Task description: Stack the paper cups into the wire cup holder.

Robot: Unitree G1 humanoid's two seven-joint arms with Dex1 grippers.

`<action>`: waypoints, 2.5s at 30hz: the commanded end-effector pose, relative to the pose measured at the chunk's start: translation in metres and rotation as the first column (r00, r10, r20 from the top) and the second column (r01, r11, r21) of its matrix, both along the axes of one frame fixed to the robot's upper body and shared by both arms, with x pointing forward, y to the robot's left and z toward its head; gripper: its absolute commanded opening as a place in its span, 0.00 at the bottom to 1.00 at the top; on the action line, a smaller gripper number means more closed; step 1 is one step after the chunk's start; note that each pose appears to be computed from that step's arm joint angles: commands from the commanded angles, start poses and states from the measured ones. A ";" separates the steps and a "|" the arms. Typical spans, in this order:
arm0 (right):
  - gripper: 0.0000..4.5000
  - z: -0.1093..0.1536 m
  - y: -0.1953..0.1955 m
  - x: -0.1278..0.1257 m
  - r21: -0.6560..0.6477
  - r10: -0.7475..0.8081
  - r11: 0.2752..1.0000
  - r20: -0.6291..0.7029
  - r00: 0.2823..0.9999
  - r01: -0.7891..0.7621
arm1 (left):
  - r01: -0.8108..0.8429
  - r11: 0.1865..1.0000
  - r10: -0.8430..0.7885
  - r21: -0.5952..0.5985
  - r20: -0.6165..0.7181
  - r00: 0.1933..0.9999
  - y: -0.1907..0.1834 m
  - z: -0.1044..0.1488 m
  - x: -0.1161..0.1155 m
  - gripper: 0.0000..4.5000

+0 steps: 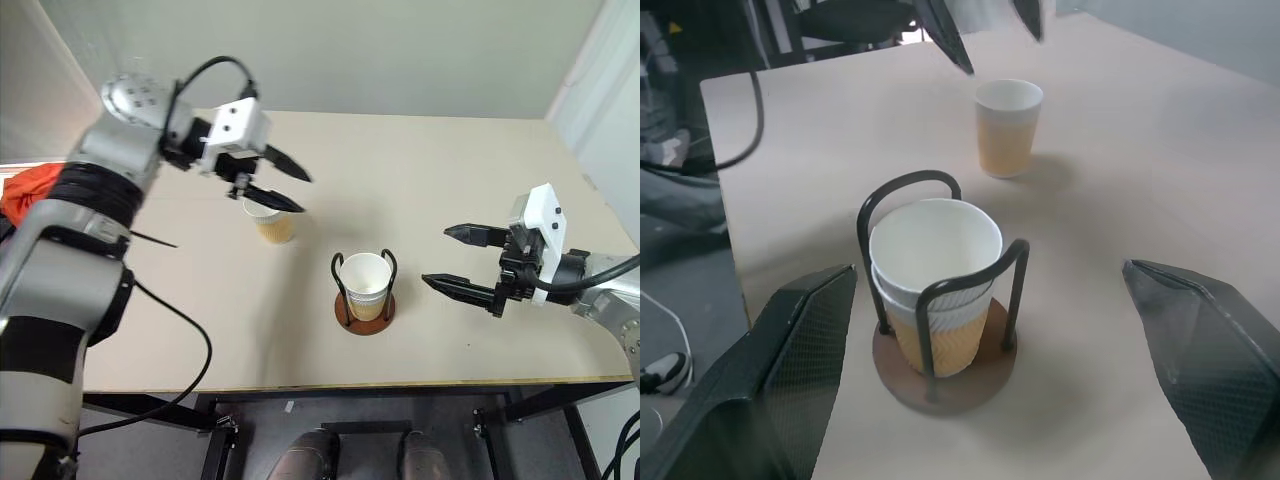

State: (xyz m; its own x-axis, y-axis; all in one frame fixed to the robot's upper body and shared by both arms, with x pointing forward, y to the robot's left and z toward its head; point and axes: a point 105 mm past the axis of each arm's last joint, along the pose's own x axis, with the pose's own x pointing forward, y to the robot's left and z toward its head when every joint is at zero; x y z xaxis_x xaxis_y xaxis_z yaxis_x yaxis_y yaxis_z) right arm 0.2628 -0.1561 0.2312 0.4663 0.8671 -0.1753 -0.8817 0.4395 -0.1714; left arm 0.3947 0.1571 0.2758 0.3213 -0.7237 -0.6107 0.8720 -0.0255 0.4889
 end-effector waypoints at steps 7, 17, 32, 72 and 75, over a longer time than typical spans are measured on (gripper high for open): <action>1.00 0.006 0.006 0.000 -0.010 0.030 1.000 0.052 0.998 -0.029 | -0.168 0.986 0.168 -0.008 -0.001 0.986 0.010 -0.013 0.019 0.59; 1.00 0.006 0.000 -0.010 -0.010 -0.022 1.000 0.052 0.998 0.022 | -0.288 0.942 0.275 0.170 0.096 0.957 0.016 -0.042 0.037 0.59; 1.00 0.008 0.000 -0.014 -0.012 -0.057 0.998 0.056 0.997 0.058 | -0.309 0.931 0.316 0.195 -0.003 0.949 0.019 -0.074 0.034 0.15; 1.00 0.006 -0.064 -0.023 -0.068 -0.297 0.951 0.078 0.952 0.303 | 0.726 0.655 -0.742 0.210 -0.005 0.670 -0.117 0.007 -0.096 0.01; 1.00 0.006 -0.063 -0.023 -0.068 -0.296 0.951 0.079 0.952 0.301 | 0.733 0.647 -0.748 0.211 -0.013 0.664 -0.117 0.004 -0.097 0.01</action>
